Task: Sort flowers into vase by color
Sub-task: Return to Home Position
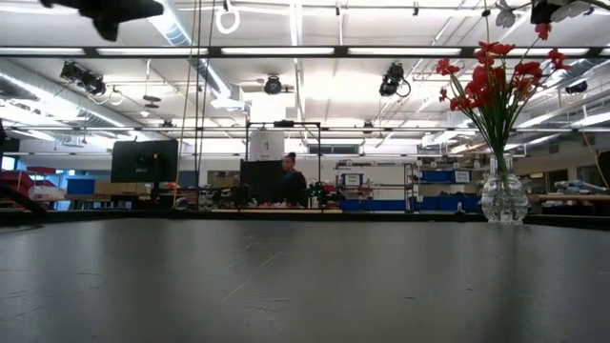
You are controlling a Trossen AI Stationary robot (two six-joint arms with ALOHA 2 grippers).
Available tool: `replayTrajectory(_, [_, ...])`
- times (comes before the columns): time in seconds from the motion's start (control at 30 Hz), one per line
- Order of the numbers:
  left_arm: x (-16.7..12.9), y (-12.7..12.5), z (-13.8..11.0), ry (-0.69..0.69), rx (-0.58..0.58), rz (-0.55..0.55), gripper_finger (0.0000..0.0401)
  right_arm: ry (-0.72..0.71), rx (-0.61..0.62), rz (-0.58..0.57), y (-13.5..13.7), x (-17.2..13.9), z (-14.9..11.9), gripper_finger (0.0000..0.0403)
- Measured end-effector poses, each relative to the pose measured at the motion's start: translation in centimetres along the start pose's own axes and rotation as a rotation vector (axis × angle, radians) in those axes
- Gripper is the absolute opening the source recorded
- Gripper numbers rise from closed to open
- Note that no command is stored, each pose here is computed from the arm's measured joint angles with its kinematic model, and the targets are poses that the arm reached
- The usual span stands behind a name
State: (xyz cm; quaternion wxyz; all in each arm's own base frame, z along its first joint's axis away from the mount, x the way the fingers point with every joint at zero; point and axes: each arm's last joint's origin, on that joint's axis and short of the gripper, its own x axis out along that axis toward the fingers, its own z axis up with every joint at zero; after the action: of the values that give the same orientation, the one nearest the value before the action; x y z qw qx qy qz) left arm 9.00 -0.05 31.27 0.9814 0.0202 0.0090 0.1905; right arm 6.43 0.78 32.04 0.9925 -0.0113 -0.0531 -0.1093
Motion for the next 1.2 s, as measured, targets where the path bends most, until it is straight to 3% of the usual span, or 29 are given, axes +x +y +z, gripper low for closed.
replayTrajectory(0.17, [-3.2, 2.0, -0.4, -0.064, -0.014, 0.003, 0.0001, -0.211, 0.002, 0.001, -0.1, -0.3, 0.0, 0.0000])
replayTrajectory(0.37, [-6.0, 3.7, -1.0, -0.141, -0.028, 0.008, 0.0000, -0.163, 0.038, 0.018, -0.8, -1.5, -0.8, 0.0000])
replayTrajectory(0.6, [-5.7, 3.5, -1.9, -0.042, 0.030, -0.006, 0.0000, -0.096, 0.062, 0.097, -0.3, -1.1, -2.3, 0.0000])
replayTrajectory(0.83, [-5.8, 3.6, -1.9, -0.050, 0.082, -0.004, 0.0000, -0.152, 0.154, 0.114, 0.8, 0.3, -6.4, 0.0000])
replayTrajectory(1.03, [-5.9, 3.6, -1.9, -0.052, 0.061, -0.007, 0.0000, -0.160, 0.144, 0.103, 0.9, 0.8, -8.8, 0.0000])
replayTrajectory(1.2, [-4.8, 2.8, -3.0, -0.064, 0.049, -0.012, 0.0000, -0.081, 0.147, 0.107, 0.6, 1.3, -10.3, 0.0000])
